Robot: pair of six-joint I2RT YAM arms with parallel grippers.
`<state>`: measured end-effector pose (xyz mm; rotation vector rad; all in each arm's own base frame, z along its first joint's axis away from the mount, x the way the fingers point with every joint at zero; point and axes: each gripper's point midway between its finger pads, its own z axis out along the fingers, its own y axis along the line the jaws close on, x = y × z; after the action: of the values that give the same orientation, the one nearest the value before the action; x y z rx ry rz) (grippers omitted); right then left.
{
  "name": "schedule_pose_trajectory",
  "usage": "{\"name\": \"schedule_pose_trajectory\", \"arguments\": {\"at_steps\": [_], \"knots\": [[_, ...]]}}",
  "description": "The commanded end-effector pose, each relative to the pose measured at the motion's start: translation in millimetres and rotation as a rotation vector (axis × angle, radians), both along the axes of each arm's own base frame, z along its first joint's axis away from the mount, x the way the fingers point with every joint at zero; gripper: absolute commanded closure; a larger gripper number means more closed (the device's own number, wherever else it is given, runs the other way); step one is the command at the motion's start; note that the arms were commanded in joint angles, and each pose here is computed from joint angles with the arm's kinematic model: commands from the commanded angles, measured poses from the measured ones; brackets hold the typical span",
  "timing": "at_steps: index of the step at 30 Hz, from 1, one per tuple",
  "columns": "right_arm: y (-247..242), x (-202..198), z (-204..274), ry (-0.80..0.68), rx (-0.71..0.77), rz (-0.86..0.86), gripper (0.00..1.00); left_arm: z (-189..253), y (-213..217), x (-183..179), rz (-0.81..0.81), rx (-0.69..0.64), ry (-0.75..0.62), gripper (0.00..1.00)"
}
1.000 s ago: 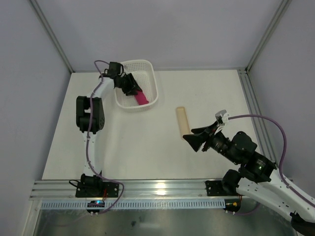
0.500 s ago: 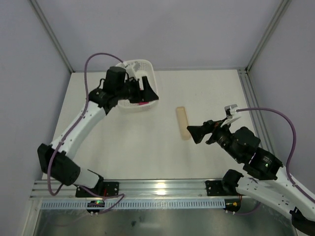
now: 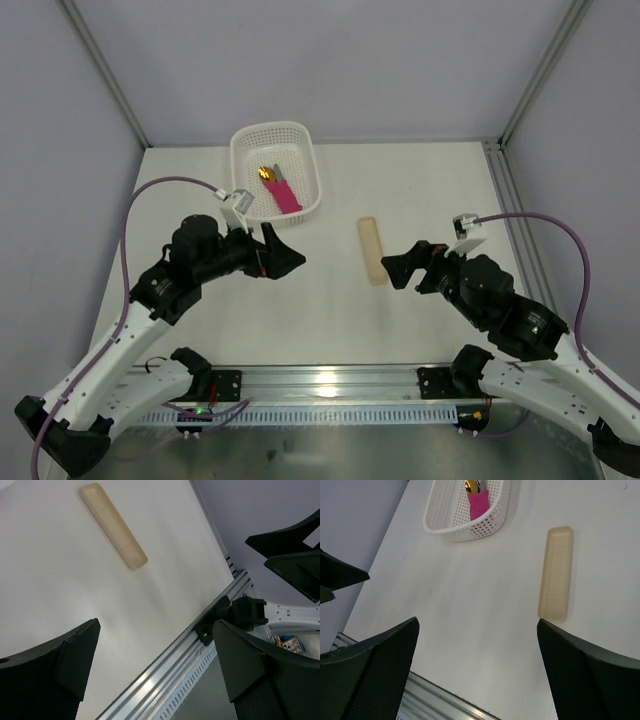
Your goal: Place the utensils on the paper napkin and roll it up
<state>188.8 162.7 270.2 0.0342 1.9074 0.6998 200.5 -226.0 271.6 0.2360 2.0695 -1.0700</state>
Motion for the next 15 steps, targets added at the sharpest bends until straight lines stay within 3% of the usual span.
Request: {"name": "schedule_pose_trajectory", "arguments": {"at_steps": [1, 15], "knots": [[-3, 2, 1, -0.003, 0.016, -0.023, 0.0, 20, 2, 1, 0.017, -0.052, -0.07, 0.0], [-15, -3, 9, -0.038, 0.021, -0.04, 0.0, 35, -3, -6, -0.015, -0.104, -0.074, 0.0]]}}
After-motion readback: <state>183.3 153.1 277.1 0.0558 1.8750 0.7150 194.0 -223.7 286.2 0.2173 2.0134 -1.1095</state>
